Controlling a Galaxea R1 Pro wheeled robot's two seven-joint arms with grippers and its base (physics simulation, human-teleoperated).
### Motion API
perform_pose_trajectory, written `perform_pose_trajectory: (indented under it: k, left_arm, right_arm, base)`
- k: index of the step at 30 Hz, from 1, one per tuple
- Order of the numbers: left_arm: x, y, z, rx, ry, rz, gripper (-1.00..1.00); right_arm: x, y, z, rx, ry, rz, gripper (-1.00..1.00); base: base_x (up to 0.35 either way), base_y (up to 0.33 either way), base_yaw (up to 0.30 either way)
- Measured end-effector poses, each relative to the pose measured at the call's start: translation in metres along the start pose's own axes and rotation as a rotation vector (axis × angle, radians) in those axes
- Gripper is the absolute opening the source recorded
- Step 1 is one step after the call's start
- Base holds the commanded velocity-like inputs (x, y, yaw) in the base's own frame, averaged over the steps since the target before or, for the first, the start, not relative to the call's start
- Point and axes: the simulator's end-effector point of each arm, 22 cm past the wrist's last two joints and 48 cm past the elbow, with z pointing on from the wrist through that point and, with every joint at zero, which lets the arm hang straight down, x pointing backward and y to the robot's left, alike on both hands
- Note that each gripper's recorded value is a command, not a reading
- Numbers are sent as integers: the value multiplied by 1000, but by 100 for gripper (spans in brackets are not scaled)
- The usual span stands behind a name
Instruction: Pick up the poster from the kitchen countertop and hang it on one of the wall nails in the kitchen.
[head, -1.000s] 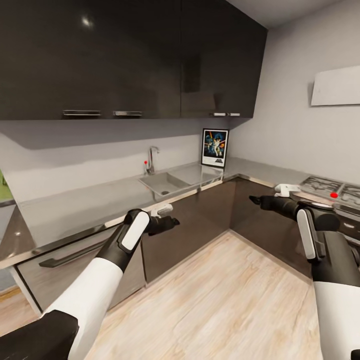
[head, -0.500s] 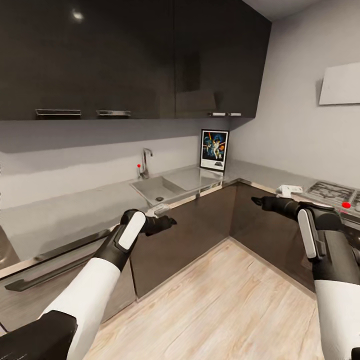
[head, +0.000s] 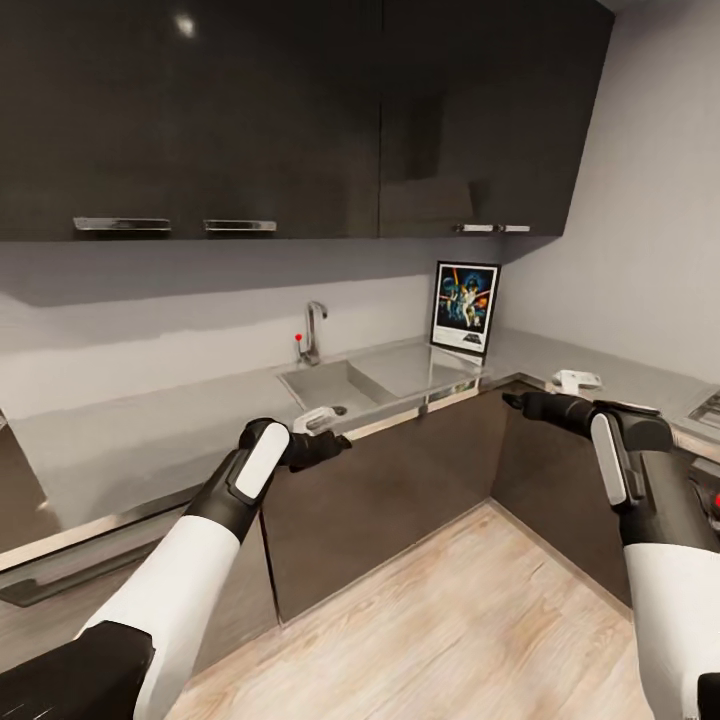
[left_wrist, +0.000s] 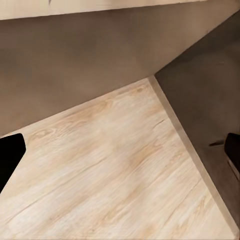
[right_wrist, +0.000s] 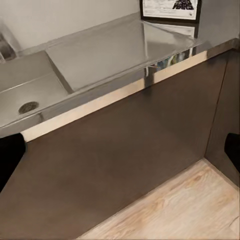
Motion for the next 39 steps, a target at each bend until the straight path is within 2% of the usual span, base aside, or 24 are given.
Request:
perform_pose_trajectory:
  k: [2, 4, 7, 8, 11, 13, 17, 20, 24, 27, 28, 31, 33, 39]
  left_arm:
    - [0, 1, 0, -2, 1, 0, 100]
    - [1, 2, 0, -4, 2, -1, 100]
    - [1, 3, 0, -5, 3, -1, 100]
    - [2, 3, 0, -4, 4, -1, 100]
    - [2, 1, 0, -2, 6, -1, 100]
    - [1, -1, 0, 2, 3, 1, 100]
    - [0, -3, -1, 6, 1, 4, 100]
    - [0, -3, -1, 6, 1, 4, 100]
    - [0, -2, -1, 4, 1, 4, 100]
    - [0, -2, -2, 3, 0, 4, 100]
    - [0, -2, -2, 4, 0, 4, 100]
    - [0, -1, -1, 1, 1, 3, 100]
    - [1, 1, -1, -4, 2, 3, 100]
    - [1, 1, -1, -4, 2, 3, 100]
  right_arm:
    - [-9, -3, 2, 3, -48, -24, 100]
    - [-11, -16, 5, 22, -67, -39, 100]
    - [0, -42, 11, 59, -39, -39, 100]
    - [4, -63, 14, 86, -18, -35, 100]
    - [0, -85, 15, 101, -18, -34, 100]
    - [-12, -85, 15, 59, -59, -55, 100]
    - [-24, -66, 13, -57, -111, -95, 100]
    - [-27, -58, 11, -101, -125, -109, 100]
    - [-27, -53, 11, -125, -125, -116, 100]
    - [-20, -51, 12, -131, -94, -103, 100]
    - [-3, -51, 14, -128, -11, -54, 100]
    - [4, -66, 18, -68, 15, -35, 100]
    - [19, -85, 27, -13, 58, 0, 100]
    - [29, -91, 34, 7, 82, 23, 100]
  base:
    - [336, -169, 26]
    - [336, -169, 15]
    - [336, -169, 8]
    - [336, -169, 4]
    - [336, -170, 3]
    - [336, -169, 1]
    - [336, -169, 1]
    - [336, -169, 0]
    - [336, -169, 0]
    - [336, -166, 0]
    - [336, -159, 0]
    - [336, -157, 0]
    - [335, -161, 0]
    - [322, -184, 23]
